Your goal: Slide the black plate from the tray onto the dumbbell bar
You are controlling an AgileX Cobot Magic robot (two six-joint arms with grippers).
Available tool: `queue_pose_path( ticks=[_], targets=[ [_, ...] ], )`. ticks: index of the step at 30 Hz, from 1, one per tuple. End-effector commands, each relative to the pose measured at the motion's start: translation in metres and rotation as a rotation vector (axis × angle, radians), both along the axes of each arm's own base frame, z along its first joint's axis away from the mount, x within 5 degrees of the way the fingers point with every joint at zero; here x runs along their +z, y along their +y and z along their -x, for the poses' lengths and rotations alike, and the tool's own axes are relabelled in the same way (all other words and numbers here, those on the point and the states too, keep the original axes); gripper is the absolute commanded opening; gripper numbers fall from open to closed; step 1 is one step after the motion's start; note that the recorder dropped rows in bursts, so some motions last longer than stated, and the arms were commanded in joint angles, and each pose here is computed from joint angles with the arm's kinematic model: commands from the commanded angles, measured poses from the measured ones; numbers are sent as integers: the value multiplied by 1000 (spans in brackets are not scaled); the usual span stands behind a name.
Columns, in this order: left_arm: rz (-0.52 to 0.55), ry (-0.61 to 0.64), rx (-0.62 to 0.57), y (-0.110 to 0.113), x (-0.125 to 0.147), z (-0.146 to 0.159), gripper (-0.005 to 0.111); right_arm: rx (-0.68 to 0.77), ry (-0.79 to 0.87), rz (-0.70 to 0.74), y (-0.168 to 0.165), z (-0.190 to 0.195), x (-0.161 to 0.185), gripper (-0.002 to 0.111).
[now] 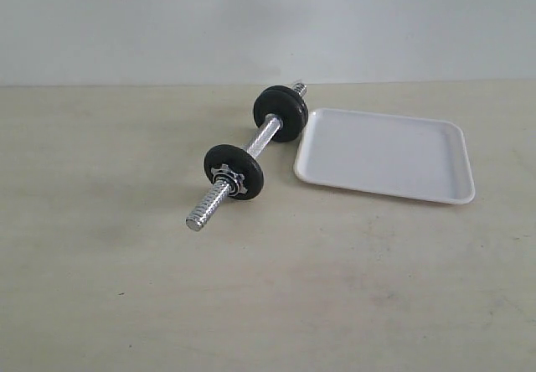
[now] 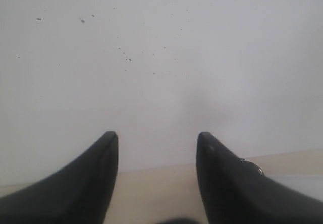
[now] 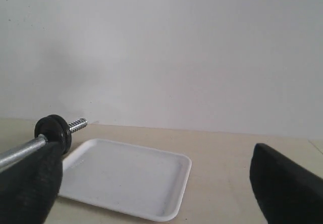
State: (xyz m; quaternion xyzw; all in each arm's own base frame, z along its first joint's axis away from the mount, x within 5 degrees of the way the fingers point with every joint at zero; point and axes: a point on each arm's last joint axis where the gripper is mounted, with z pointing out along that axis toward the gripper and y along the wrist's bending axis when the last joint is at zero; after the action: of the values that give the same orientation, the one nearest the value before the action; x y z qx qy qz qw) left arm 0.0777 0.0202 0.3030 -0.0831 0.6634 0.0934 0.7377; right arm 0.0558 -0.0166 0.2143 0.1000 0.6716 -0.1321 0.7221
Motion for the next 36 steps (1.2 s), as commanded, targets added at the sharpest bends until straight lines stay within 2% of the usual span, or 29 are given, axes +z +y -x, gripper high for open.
queue_pose_path(
  ticks=[1,4,24,27,28,31,36],
  targets=[
    [20,-7,0,0,-1,1,45,-2,-52,-162,-1,0,-1,89],
    [20,-7,0,0,-1,1,45,1,-73,-222,-1,0,-1,89],
    [19,-3,5,0,-2,1,45,1,-74,-223,-1,0,-1,89],
    [226,-30,32,3,-22,6,45,-3,-73,-223,-2,1,-2,89],
    [230,-27,57,4,-34,11,45,-3,-73,-223,-2,1,-2,89],
    [51,-71,62,-2,-54,29,45,-3,-73,-223,-2,1,-2,89],
    [62,-71,227,6,-60,33,45,-4,-76,-223,-2,1,-1,89]
  ],
)
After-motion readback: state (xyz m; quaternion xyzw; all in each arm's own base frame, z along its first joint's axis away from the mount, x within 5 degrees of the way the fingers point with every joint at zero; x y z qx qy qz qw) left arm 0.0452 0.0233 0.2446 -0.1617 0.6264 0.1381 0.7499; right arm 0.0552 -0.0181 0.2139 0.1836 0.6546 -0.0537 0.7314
